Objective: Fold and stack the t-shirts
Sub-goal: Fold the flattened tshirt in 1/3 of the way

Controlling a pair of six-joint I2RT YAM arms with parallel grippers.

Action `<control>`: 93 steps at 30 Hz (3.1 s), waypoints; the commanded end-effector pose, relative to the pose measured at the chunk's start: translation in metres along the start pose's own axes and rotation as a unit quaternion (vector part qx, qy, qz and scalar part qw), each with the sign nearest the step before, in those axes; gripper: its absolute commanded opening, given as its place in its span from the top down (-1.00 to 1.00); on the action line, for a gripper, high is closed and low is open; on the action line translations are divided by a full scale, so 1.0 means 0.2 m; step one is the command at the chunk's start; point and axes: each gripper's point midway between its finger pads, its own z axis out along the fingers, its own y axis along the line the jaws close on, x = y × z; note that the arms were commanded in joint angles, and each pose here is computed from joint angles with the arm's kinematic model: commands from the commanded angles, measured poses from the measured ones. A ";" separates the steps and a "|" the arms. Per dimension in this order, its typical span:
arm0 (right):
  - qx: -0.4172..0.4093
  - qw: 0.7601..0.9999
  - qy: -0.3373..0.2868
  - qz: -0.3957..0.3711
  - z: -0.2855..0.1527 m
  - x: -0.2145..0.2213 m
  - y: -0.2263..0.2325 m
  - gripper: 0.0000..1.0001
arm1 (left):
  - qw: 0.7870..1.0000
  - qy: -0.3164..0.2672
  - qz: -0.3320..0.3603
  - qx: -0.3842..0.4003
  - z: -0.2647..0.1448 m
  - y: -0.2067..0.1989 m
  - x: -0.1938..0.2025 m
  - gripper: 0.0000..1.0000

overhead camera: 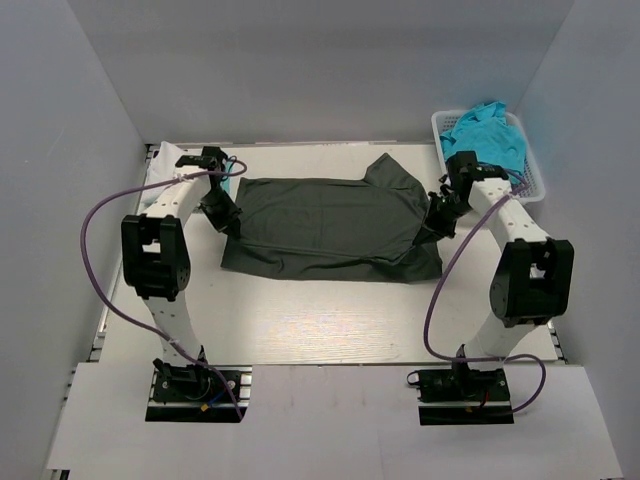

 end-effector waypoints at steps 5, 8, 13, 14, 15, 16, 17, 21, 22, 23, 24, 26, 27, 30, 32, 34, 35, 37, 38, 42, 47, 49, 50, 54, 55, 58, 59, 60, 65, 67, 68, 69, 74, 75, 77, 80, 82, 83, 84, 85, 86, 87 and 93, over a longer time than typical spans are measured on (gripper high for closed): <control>-0.010 1.000 0.006 -0.006 0.04 -0.18 0.03 1.00 | 1.000 -0.007 -0.004 -0.014 0.02 -0.01 -0.14 1.00; 0.015 1.000 0.005 0.000 0.10 -0.28 -0.02 1.00 | 0.999 -0.021 -0.030 -0.023 0.05 -0.02 -0.21 1.00; 0.051 0.999 -0.003 0.014 0.22 -0.42 -0.08 0.86 | 0.998 -0.032 -0.046 -0.016 0.12 -0.04 -0.31 1.00; 0.054 0.998 -0.014 0.012 0.21 -0.47 -0.07 0.74 | 0.998 -0.032 -0.046 -0.016 0.12 -0.05 -0.32 1.00; 0.055 0.998 -0.014 0.013 0.22 -0.51 -0.06 0.68 | 0.998 -0.024 -0.051 -0.029 0.15 -0.04 -0.32 0.95; 0.058 0.998 -0.011 0.013 0.24 -0.52 -0.06 0.57 | 0.997 -0.031 -0.056 -0.045 0.15 0.00 -0.35 0.74; 0.050 0.998 -0.024 0.001 0.22 -0.56 -0.03 0.46 | 0.997 -0.031 -0.056 -0.052 0.13 0.01 -0.35 0.46; -0.015 0.997 -0.056 -0.047 0.15 -0.61 0.12 -0.35 | 0.996 -0.064 -0.056 -0.025 0.04 -0.06 -0.43 -0.99; -0.025 0.996 -0.072 -0.055 0.11 -0.61 0.15 -0.55 | 0.996 -0.072 -0.056 -0.018 0.02 -0.07 -0.44 -0.99; -0.038 0.995 -0.073 -0.062 0.09 -0.60 0.17 -0.81 | 0.995 -0.081 -0.056 -0.003 -0.02 -0.09 -0.45 -0.99; -0.044 0.993 -0.083 -0.068 0.06 -0.57 0.18 -0.81 | 0.995 -0.081 -0.056 -0.003 -0.03 -0.09 -0.45 -0.99; -0.054 0.992 -0.085 -0.072 0.04 -0.51 0.18 -0.81 | 0.995 -0.083 -0.056 0.006 -0.06 -0.10 -0.45 -0.99; -0.060 0.991 -0.095 -0.078 0.00 -0.46 0.18 -0.81 | 0.995 -0.091 -0.046 0.014 -0.10 -0.13 -0.44 -0.99; -0.063 0.991 -0.087 -0.084 0.04 -0.32 0.13 -0.81 | 0.995 -0.085 -0.020 0.046 -0.11 -0.20 -0.38 -0.99; -0.066 0.991 -0.079 -0.086 0.10 -0.27 0.09 -0.81 | 0.994 -0.069 -0.004 0.079 -0.09 -0.25 -0.30 -0.99; -0.079 0.990 -0.072 -0.091 0.16 -0.22 0.07 -0.81 | 0.989 -0.054 0.015 0.134 -0.06 -0.33 -0.24 -0.99; -0.084 0.989 -0.082 -0.092 0.18 -0.25 0.08 -0.81 | 0.988 -0.046 0.017 0.147 -0.05 -0.35 -0.22 -0.99; -0.095 0.988 -0.085 -0.088 0.24 -0.25 0.07 -0.81 | 0.987 -0.030 0.034 0.156 -0.02 -0.40 -0.17 -0.99; -0.099 0.987 -0.094 -0.087 0.26 -0.28 0.07 -0.81 | 0.988 -0.026 0.037 0.145 0.03 -0.38 -0.17 -0.99; -0.080 0.992 -0.072 -0.059 0.40 -0.21 -0.03 -0.81 | 0.993 0.016 0.035 0.111 0.22 -0.30 -0.05 -0.99; -0.029 0.998 -0.046 -0.024 0.49 -0.02 -0.22 -0.81 | 0.997 0.041 0.037 0.055 0.31 -0.15 0.07 -0.99; -0.019 0.999 -0.048 -0.014 0.49 0.03 -0.26 -0.81 | 0.997 0.052 0.035 0.039 0.33 -0.07 0.14 -0.99; -0.008 1.000 -0.026 0.000 0.52 0.15 -0.32 -0.81 | 0.998 0.047 0.035 0.037 0.31 -0.05 0.15 -0.99; 0.029 0.999 0.006 0.025 0.50 0.38 -0.44 -0.81 | 0.997 0.068 0.032 0.003 0.33 0.10 0.29 -0.99; 0.043 0.999 0.005 0.029 0.49 0.43 -0.48 -0.81 | 0.997 0.075 0.031 -0.003 0.32 0.13 0.33 -0.99; 0.065 0.997 -0.004 0.052 0.41 0.53 -0.52 -0.81 | 0.996 0.079 0.031 -0.006 0.27 0.21 0.42 -0.99; 0.067 0.996 -0.024 0.054 0.36 0.54 -0.52 -0.81 | 0.997 0.074 0.031 -0.002 0.22 0.24 0.45 -0.99; 0.072 0.996 -0.025 0.053 0.34 0.56 -0.53 -0.81 | 0.996 0.083 0.030 -0.009 0.23 0.26 0.48 -0.99; 0.031 0.997 -0.063 -0.005 0.23 0.56 -0.46 -0.81 | 0.999 -0.009 0.037 0.023 0.00 0.18 0.32 -0.99; -0.007 0.997 -0.077 -0.026 0.17 0.52 -0.36 -0.81 | 0.997 -0.042 0.045 0.037 -0.10 0.12 0.22 -0.99; -0.017 0.996 -0.081 -0.032 0.15 0.51 -0.33 -0.81 | 0.997 -0.052 0.045 0.038 -0.13 0.10 0.19 -0.99; -0.041 0.994 -0.089 -0.052 0.10 0.48 -0.26 -0.81 | 0.996 -0.065 0.045 0.042 -0.17 0.07 0.15 -0.99; -0.082 0.987 -0.109 -0.082 0.01 0.44 -0.14 -0.81 | 0.995 -0.084 0.038 0.028 -0.21 0.10 0.07 -0.99; -0.090 0.986 -0.107 -0.088 0.01 0.45 -0.12 -0.81 | 0.995 -0.085 0.037 0.019 -0.21 0.12 0.07 -0.99; -0.115 0.984 -0.091 -0.096 0.05 0.48 -0.08 -0.81 | 0.994 -0.106 0.031 0.000 -0.22 0.16 0.02 -0.99; -0.146 0.983 -0.056 -0.092 0.13 0.54 -0.05 -0.81 | 0.994 -0.102 0.026 -0.016 -0.23 0.19 0.03 -0.99; -0.168 0.979 -0.061 -0.099 0.14 0.52 0.00 -0.81 | 0.994 -0.102 0.026 -0.016 -0.23 0.19 0.03 -0.99; -0.170 0.979 -0.054 -0.100 0.16 0.53 0.01 -0.81 | 0.994 -0.105 0.025 -0.020 -0.23 0.20 0.04 -0.99; -0.173 0.978 -0.056 -0.105 0.17 0.53 0.02 -0.81 | 0.994 -0.105 0.025 -0.020 -0.23 0.20 0.04 -0.99; -0.177 0.976 -0.057 -0.113 0.18 0.52 0.04 -0.81 | 0.994 -0.109 0.025 -0.016 -0.23 0.19 0.03 -0.99; -0.169 0.978 -0.045 -0.110 0.21 0.52 0.03 -0.81 | 0.993 -0.110 0.030 -0.011 -0.25 0.19 0.03 -0.99; -0.168 0.978 -0.046 -0.111 0.23 0.51 0.04 -0.81 | 0.993 -0.111 0.030 -0.010 -0.23 0.19 0.03 -0.99; -0.129 0.985 -0.039 -0.107 0.38 0.44 0.02 -0.81 | 0.992 -0.118 0.028 -0.030 -0.25 0.22 0.02 -0.99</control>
